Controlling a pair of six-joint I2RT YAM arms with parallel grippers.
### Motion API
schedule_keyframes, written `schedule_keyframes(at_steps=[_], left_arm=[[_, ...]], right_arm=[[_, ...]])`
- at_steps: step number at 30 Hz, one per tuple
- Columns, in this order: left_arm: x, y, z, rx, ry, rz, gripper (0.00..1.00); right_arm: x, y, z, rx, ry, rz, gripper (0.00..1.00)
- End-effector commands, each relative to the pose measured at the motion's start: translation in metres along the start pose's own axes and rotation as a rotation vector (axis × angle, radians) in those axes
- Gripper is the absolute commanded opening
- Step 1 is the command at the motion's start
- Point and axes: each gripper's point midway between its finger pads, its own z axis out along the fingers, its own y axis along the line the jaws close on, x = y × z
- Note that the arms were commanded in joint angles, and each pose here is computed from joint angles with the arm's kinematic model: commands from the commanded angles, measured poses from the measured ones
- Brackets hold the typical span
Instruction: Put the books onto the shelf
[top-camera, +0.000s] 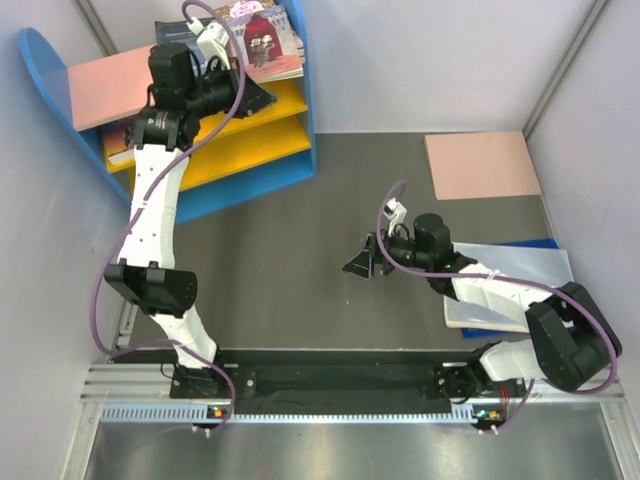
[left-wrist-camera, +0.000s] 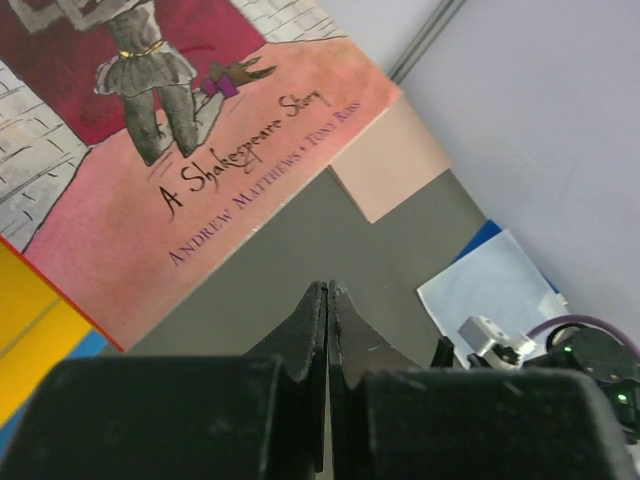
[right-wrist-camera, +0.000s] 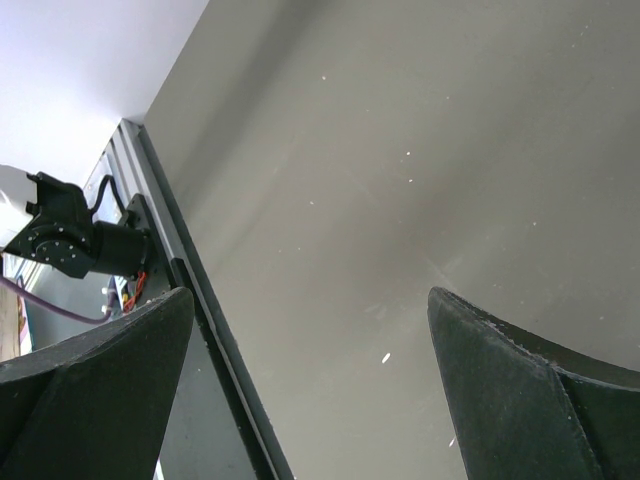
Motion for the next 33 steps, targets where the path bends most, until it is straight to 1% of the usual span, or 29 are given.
schedule_keyframes(at_steps=[1, 6, 12, 16, 26, 33], left_arm=[[-0.007, 0.012, 0.007, -0.051, -0.025, 0.080, 0.00], [-0.017, 0.012, 0.015, -0.050, -0.069, 0.089, 0.00], [-0.036, 0.005, 0.016, -0.073, -0.139, 0.131, 0.00], [-0.043, 0.007, 0.018, -0.095, -0.170, 0.146, 0.00], [-0.041, 0.018, 0.047, -0.127, -0.197, 0.156, 0.00], [-0.051, 0.018, 0.053, -0.148, -0.242, 0.165, 0.00]], right_arm=[[-0.005, 0.009, 0.003, -0.035, -0.017, -0.027, 1.00], [-0.006, 0.010, 0.002, -0.033, -0.021, -0.031, 1.00], [-0.005, 0.009, 0.003, -0.034, -0.019, -0.030, 1.00], [-0.005, 0.009, 0.003, -0.036, -0.016, -0.029, 1.00], [-0.005, 0.010, 0.002, -0.039, -0.022, -0.032, 1.00], [-0.004, 0.010, 0.003, -0.047, -0.020, -0.026, 1.00]])
